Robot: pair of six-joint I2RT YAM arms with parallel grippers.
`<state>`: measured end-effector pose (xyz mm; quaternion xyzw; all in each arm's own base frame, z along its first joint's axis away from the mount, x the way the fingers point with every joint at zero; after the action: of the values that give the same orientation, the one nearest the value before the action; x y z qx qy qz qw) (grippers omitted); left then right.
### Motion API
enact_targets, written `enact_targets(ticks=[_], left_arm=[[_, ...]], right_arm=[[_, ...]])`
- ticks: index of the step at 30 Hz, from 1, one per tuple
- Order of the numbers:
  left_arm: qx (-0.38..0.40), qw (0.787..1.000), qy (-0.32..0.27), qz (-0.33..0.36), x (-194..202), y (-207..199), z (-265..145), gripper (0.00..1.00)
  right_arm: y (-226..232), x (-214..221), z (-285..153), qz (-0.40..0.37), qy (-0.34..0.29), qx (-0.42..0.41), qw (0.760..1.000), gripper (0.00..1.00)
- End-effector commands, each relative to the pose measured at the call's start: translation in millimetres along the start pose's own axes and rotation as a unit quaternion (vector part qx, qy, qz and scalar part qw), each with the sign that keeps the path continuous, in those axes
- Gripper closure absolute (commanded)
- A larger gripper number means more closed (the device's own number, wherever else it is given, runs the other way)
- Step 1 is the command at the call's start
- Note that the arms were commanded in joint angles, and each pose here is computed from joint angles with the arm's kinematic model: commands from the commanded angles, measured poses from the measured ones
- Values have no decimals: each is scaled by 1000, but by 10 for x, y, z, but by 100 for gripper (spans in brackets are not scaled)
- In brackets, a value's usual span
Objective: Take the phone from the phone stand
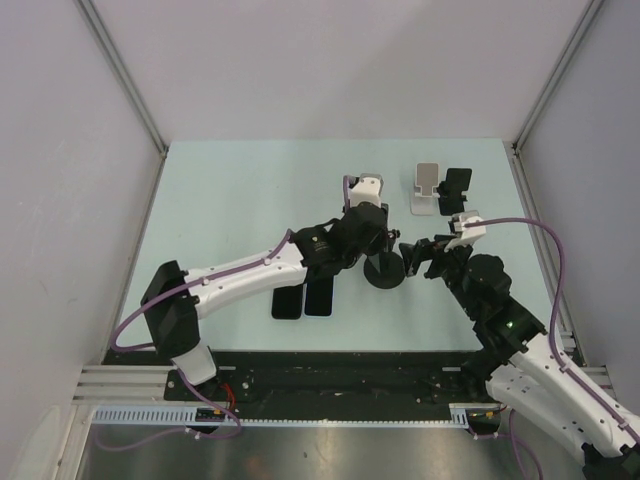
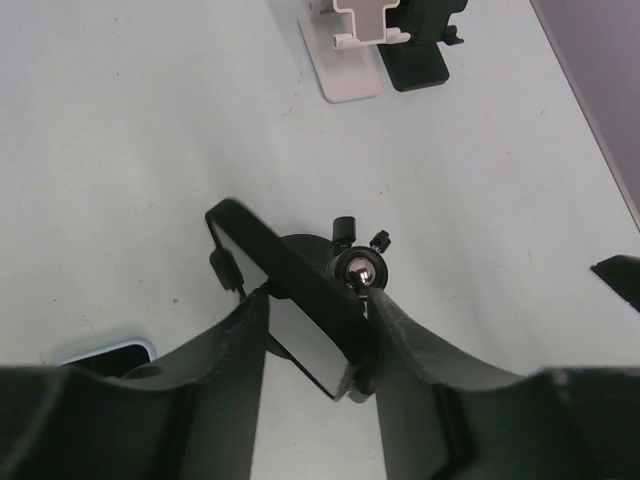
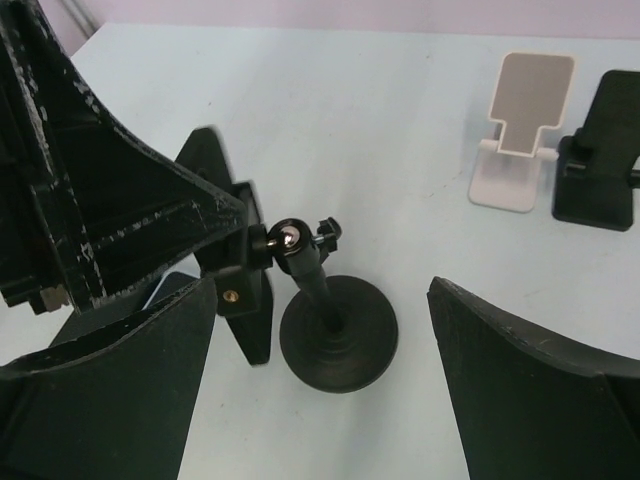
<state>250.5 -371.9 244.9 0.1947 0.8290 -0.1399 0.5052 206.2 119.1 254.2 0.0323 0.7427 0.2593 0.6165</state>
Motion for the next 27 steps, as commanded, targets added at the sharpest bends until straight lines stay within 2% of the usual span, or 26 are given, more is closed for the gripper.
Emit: enact_targets(ticks=[1,2,3,5,8,10,15,20,27], left_arm=[[16,1000,-11,-17,-66,-71,-10,59],[19,1000,-9,-16,-57,-81,-13,63],[24,1000,-9,-18,-64,-91,-25,72],[27,999,-11,-21,-89,-88,-47,83],[32,999,-13,-27,-108,-94,-84,89],[38,999,-13,-35,-111,-110,-110,89],[31,998,-16,-55,-113,-105,-156,93],[27,997,-24,-71,-113,-152,-248,95],[20,994,-34,-97,-139,-198,-326,95]], right_arm=[[110,57,34,10,16,-37,999,9],[123,83,39,15,19,-43,999,9],[137,120,50,17,27,-50,998,9],[157,173,64,25,34,-58,997,10],[204,237,92,32,49,-74,996,11],[214,316,109,42,64,-78,994,12],[324,319,166,59,59,-101,991,14],[376,369,222,64,52,-87,993,15],[529,520,265,44,48,-76,995,24]])
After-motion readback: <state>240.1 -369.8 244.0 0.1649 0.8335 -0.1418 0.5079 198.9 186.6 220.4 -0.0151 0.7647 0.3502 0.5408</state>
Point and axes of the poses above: each gripper's point midway between its finger pads, its own z axis out along the fingers, its own y axis along the line the jaws close on, x = y × z, the point moved 5 cm from there along -z, back along the fingers, and after that the axes turned 15 degrees about z, right-handed, at the moved point
